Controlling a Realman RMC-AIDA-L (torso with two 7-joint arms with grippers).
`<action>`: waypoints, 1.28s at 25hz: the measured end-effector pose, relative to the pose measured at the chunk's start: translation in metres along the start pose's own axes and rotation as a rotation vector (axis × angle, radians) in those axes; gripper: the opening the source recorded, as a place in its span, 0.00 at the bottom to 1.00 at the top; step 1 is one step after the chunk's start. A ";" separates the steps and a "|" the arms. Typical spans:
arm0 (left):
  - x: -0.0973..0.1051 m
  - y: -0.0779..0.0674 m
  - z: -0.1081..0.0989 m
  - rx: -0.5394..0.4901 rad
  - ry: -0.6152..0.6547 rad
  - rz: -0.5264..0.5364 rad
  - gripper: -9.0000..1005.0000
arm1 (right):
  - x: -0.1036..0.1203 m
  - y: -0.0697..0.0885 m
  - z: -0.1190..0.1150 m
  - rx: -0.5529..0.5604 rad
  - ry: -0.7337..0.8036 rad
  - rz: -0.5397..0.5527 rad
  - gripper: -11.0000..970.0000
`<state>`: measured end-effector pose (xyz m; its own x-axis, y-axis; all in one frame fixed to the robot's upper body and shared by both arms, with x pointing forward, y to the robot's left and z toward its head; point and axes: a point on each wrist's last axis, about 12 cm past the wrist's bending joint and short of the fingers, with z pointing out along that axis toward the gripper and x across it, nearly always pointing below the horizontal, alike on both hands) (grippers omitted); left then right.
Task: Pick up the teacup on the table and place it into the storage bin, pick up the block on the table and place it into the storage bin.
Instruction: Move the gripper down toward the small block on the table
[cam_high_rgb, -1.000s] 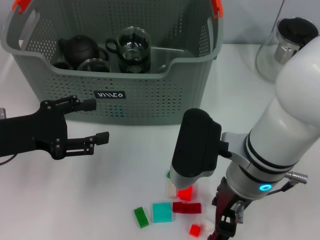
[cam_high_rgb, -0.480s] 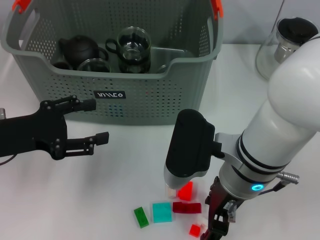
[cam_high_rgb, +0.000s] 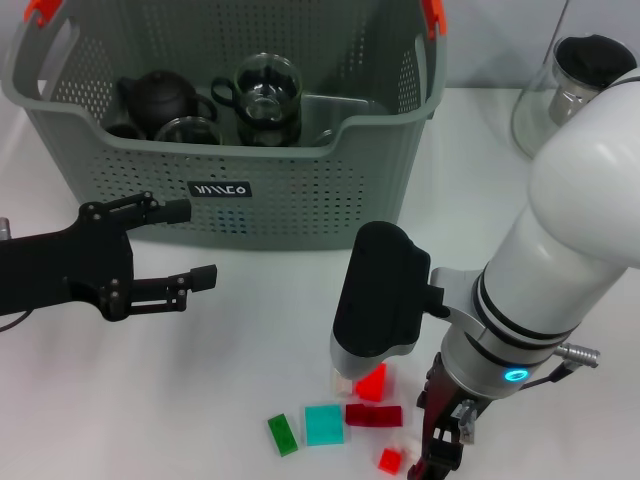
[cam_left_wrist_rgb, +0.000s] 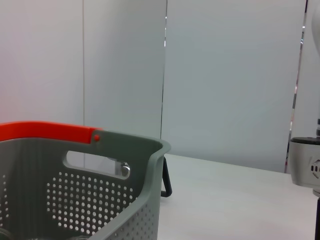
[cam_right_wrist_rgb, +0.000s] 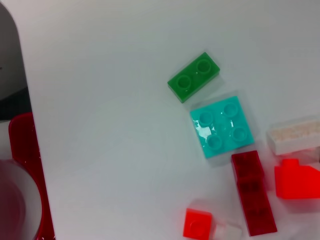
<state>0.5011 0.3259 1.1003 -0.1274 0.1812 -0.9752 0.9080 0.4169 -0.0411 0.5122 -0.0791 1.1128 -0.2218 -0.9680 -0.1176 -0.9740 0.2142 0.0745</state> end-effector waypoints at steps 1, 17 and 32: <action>0.000 0.000 0.000 0.000 0.000 0.000 0.84 | 0.000 0.000 0.000 0.000 0.000 0.000 0.88; 0.001 -0.001 0.000 -0.001 0.000 -0.004 0.84 | 0.000 0.000 0.003 0.027 0.019 -0.009 0.88; 0.001 -0.001 0.000 -0.001 -0.001 -0.005 0.84 | -0.006 0.000 0.006 0.047 0.009 -0.020 0.88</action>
<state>0.4999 0.3257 1.0991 -0.1314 0.1784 -0.9751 0.9072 0.4183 -0.0457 0.5129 -0.0729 1.1074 -0.2021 -0.9732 -0.1098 -0.9794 0.2005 0.0258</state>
